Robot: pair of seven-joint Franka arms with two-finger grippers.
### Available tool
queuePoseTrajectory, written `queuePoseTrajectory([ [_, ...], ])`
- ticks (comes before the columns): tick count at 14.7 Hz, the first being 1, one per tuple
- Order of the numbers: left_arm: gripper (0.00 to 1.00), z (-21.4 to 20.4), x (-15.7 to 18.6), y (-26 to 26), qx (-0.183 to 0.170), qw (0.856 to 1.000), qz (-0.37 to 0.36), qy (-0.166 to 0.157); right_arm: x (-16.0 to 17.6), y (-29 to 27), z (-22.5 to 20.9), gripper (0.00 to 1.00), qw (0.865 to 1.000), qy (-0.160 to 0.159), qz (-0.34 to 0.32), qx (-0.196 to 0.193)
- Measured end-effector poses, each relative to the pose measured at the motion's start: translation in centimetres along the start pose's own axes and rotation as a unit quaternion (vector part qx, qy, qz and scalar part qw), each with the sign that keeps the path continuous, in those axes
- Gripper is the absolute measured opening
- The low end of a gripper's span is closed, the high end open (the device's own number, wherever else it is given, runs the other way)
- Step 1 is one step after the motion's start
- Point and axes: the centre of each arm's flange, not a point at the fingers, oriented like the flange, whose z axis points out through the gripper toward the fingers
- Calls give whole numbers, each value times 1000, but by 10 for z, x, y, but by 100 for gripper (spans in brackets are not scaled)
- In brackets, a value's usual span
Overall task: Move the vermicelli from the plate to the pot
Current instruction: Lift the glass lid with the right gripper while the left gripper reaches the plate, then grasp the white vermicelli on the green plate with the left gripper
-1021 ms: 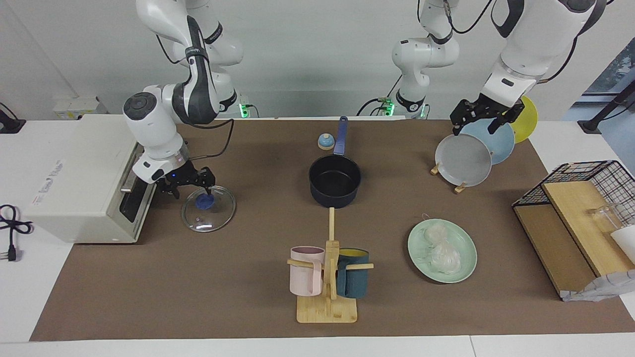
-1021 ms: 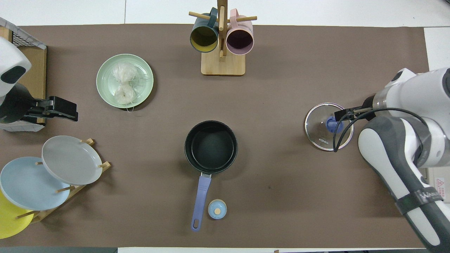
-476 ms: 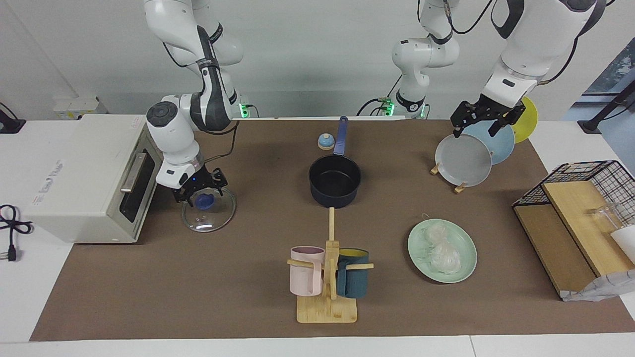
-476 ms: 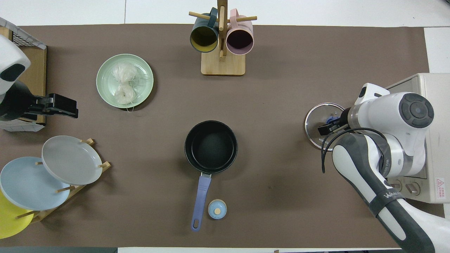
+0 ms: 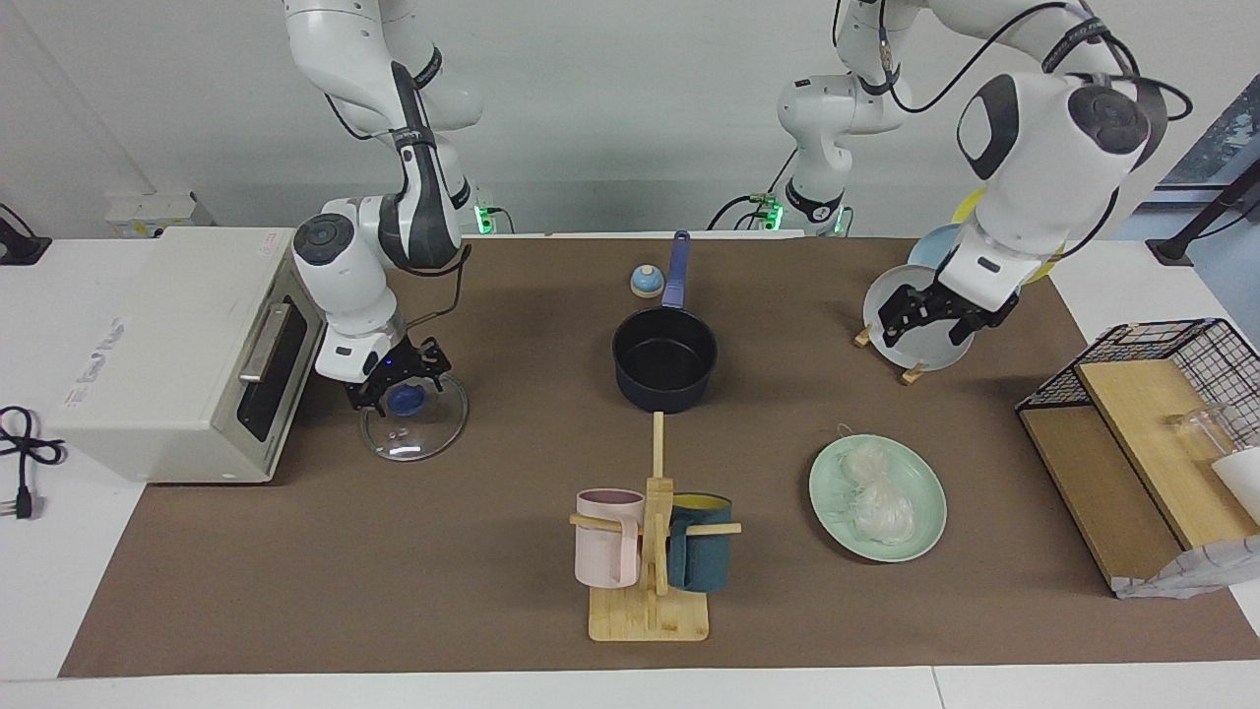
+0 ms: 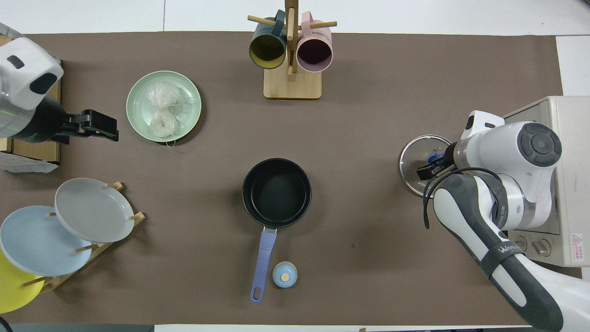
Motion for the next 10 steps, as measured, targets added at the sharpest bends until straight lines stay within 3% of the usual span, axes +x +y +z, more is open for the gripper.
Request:
queuePoseTrajectory([
  [4,100,89,41,2,-3,1000,9,7,-1,0,1,91,1000,-1,0,0],
  [5,100,107,48,0,3,1000,17,9,-1,0,1,84,1000,-1,0,0],
  [6,100,123,54,-1,6,1000,22,12,-1,0,1,75,1000,-1,0,0],
  [10,100,165,68,-3,4,999,29,26,0,0,0,66,1000,0,0,0],
])
